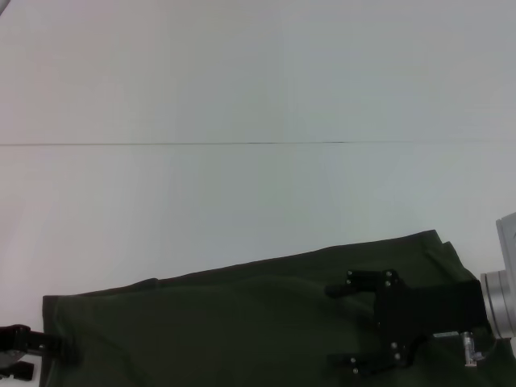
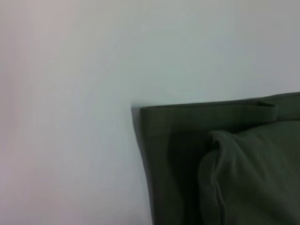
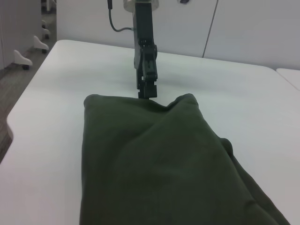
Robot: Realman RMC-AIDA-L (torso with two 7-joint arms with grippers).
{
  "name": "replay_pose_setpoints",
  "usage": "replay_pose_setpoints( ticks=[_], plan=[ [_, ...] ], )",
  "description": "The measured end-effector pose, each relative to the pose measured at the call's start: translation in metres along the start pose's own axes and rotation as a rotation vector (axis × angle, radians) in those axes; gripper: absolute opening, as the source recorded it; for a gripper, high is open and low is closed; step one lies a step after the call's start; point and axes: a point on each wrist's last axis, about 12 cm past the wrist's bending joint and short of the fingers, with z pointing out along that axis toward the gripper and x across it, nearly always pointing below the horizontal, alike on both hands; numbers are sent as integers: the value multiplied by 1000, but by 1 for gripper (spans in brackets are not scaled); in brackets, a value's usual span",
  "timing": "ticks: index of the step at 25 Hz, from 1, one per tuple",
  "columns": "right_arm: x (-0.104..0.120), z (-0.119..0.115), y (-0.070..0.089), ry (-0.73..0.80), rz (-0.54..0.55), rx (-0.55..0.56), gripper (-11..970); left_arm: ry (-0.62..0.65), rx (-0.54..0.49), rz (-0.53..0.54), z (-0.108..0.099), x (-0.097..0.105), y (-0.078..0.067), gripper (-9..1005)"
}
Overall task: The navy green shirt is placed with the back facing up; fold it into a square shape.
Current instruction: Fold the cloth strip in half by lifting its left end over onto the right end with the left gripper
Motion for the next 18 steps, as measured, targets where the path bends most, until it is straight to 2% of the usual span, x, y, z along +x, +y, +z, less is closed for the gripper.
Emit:
replay_pose_setpoints(
  ticks=[18],
  plan=[
    [0,0,0,1,-1,-1,925,8,17,2,6,-1,-4,946]
  ],
)
